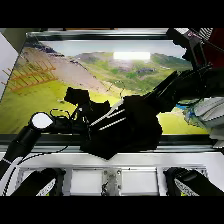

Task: Fold the clothes and pants, and hang the long-sleeved shirts on hangers.

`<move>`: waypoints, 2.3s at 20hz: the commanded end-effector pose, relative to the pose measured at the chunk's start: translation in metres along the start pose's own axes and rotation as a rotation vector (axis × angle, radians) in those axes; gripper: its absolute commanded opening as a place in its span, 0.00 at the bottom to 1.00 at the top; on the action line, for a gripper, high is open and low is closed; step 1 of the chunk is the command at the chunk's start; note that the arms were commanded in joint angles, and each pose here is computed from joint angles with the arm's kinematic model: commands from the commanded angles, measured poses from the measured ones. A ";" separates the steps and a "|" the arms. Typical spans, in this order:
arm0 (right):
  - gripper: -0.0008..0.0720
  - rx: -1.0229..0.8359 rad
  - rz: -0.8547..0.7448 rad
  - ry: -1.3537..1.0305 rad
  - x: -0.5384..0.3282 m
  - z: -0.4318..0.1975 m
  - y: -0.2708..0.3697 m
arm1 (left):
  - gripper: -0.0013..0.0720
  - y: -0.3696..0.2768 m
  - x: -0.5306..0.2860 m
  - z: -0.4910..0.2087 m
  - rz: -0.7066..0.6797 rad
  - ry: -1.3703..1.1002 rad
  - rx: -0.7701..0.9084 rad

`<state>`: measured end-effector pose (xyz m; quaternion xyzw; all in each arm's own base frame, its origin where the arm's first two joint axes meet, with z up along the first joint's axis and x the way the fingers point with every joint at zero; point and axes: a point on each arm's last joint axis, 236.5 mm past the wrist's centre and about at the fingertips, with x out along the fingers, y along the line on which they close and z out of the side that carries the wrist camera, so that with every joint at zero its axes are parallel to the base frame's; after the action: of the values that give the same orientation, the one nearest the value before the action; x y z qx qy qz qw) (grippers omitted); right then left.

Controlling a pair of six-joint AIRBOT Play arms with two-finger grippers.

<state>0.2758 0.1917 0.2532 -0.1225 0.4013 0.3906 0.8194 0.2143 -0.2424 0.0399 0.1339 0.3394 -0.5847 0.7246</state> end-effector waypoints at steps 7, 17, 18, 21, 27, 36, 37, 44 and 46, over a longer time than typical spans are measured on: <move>0.87 -0.265 0.200 -0.202 -0.024 -0.014 -0.057 | 0.03 0.000 0.000 0.000 0.000 0.000 -0.001; 0.87 -0.217 0.405 -0.426 0.000 -0.060 -0.164 | 0.03 0.000 0.000 0.000 0.000 0.000 -0.001; 0.87 -0.209 0.428 -0.422 0.007 -0.060 -0.164 | 0.03 0.000 0.000 0.000 0.000 0.000 -0.001; 0.87 -0.233 0.475 -0.419 0.024 -0.063 -0.157 | 0.03 0.000 0.000 0.000 0.000 0.000 -0.001; 0.87 -0.178 0.560 -0.354 0.053 -0.089 -0.141 | 0.03 0.000 0.000 0.000 0.001 0.001 0.000; 0.86 -0.195 0.684 -0.327 0.079 -0.092 -0.103 | 0.03 0.001 0.000 0.000 0.003 0.000 0.000; 0.87 -0.204 0.697 -0.322 0.081 -0.090 -0.098 | 0.03 0.001 0.000 0.000 0.003 0.000 0.000; 0.86 -0.234 0.744 -0.303 0.089 -0.085 -0.079 | 0.03 0.001 0.000 0.000 0.003 0.000 0.000; 0.86 -0.235 0.744 -0.303 0.089 -0.085 -0.079 | 0.03 0.001 0.000 0.000 0.003 0.000 0.000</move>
<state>0.3226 0.1402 0.1214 -0.0038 0.2467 0.7110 0.6585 0.2135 -0.2403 0.0375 0.1393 0.3425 -0.5843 0.7224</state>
